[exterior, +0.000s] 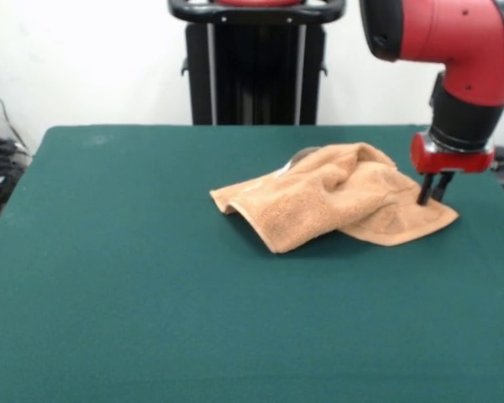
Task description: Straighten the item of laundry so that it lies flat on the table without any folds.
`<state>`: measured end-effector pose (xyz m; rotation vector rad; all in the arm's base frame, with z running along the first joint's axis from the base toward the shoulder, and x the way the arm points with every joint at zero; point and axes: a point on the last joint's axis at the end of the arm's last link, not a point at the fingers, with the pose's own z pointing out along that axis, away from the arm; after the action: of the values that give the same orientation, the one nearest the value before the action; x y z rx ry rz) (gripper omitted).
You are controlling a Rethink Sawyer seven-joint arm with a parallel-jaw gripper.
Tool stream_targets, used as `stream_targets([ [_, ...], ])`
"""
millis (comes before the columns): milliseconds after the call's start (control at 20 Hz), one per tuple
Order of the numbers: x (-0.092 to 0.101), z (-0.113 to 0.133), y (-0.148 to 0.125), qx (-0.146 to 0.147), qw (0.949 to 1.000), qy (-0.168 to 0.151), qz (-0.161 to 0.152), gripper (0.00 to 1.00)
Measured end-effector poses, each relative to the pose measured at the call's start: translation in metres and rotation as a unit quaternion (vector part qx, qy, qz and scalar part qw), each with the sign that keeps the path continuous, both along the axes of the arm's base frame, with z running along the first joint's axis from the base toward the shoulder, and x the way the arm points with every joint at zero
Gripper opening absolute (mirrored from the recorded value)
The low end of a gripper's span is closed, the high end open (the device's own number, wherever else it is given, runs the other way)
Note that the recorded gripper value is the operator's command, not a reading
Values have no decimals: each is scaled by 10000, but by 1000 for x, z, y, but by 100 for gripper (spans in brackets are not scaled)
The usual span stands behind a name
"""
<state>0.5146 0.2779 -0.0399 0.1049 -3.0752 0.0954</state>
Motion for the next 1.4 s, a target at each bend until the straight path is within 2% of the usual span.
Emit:
stream_targets([
  [500,-3,-2,36,361,9993,74,-62,0],
  [750,-3,-2,45,452,9989,44,-76,0],
  [1150,2,-4,44,553,9983,56,-155,0],
  [1400,6,-3,36,606,9981,54,-69,0],
])
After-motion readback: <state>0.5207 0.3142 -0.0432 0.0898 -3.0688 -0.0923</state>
